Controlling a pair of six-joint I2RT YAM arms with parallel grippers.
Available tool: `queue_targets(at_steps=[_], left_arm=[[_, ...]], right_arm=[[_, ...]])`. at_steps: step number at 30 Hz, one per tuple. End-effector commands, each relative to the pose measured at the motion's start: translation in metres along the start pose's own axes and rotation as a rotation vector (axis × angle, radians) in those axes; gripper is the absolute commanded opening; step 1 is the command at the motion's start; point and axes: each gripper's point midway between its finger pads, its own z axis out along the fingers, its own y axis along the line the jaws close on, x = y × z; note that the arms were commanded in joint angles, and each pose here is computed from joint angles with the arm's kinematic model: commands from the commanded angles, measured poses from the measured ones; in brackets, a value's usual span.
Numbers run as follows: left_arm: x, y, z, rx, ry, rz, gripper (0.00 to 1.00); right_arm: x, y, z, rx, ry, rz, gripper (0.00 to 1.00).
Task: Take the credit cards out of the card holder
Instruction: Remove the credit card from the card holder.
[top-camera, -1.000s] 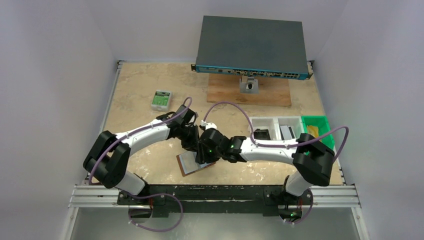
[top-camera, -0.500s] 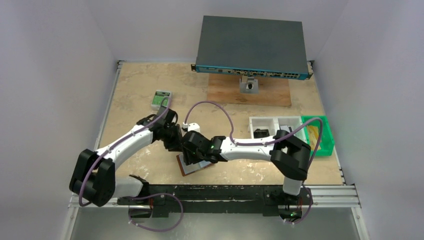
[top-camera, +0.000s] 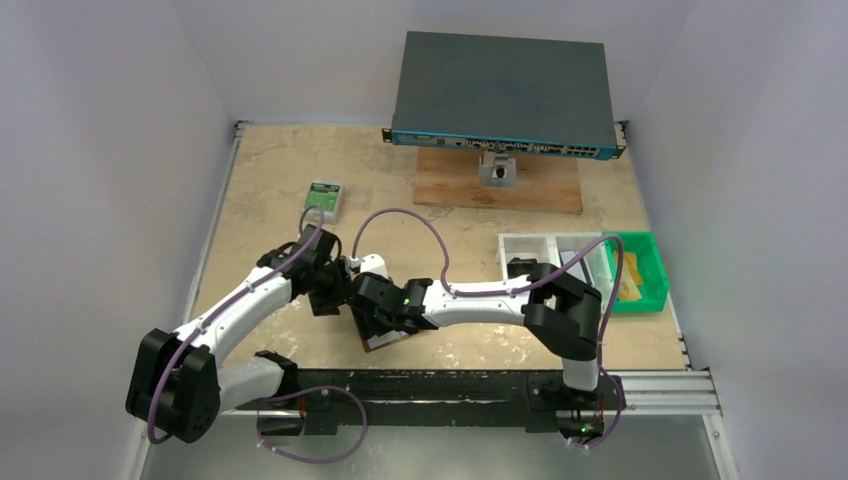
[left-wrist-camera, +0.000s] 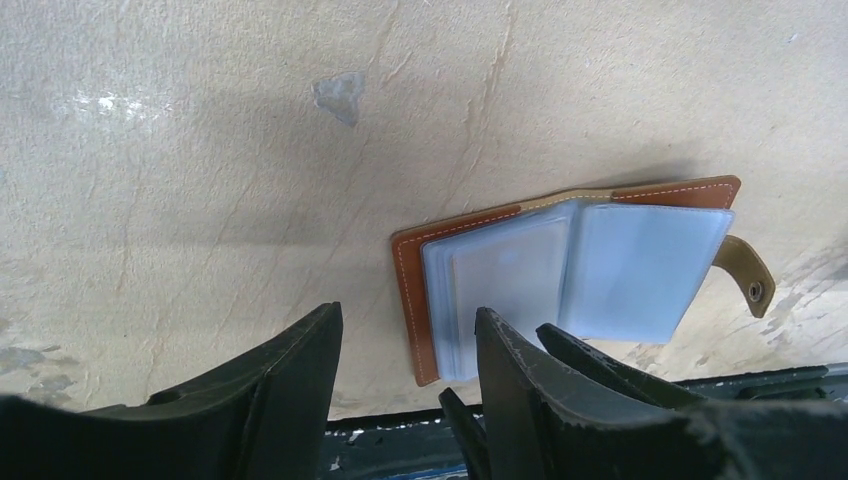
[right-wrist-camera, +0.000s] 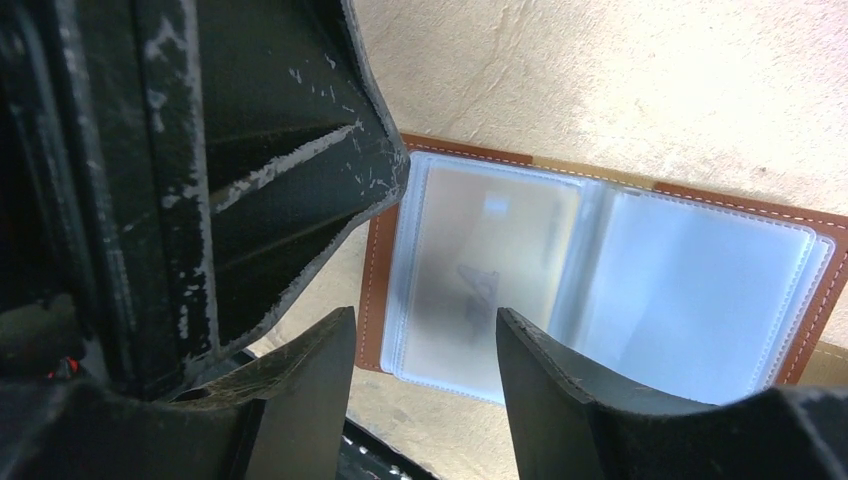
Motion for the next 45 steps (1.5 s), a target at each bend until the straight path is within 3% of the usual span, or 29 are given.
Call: queue_targets(at_steps=[1,13,22,24,30,34,39,45], left_arm=[[0.008,-0.013,-0.01,0.078,0.03,0.0,0.52],[0.001,-0.002,-0.004,0.091,0.038,-0.102,0.52],[-0.001,-0.007,-0.006,0.115,0.045,-0.096,0.52],[0.0,-0.008,-0.006,0.119,0.05,-0.092,0.52],[0.004,-0.008,-0.007,0.136,0.058,-0.071,0.49],[0.009,-0.01,-0.004,0.16,0.078,-0.055,0.4],[0.017,-0.019,-0.001,0.158,0.094,-0.006,0.2],[0.023,-0.033,0.016,0.129,0.117,0.025,0.06]], right_arm=[[0.011,-0.036,0.003,0.13,0.032,0.001,0.53],[0.017,-0.03,-0.003,0.043,0.021,0.045,0.54],[0.021,-0.031,0.005,0.058,0.035,0.039,0.54],[0.023,-0.033,0.008,0.071,0.044,0.04,0.5],[0.03,-0.039,0.01,0.074,0.062,0.074,0.16],[0.029,-0.035,0.01,-0.003,0.069,0.119,0.12],[0.028,-0.026,0.009,-0.136,0.084,0.179,0.12],[0.02,-0.029,0.006,-0.283,0.075,0.294,0.11]])
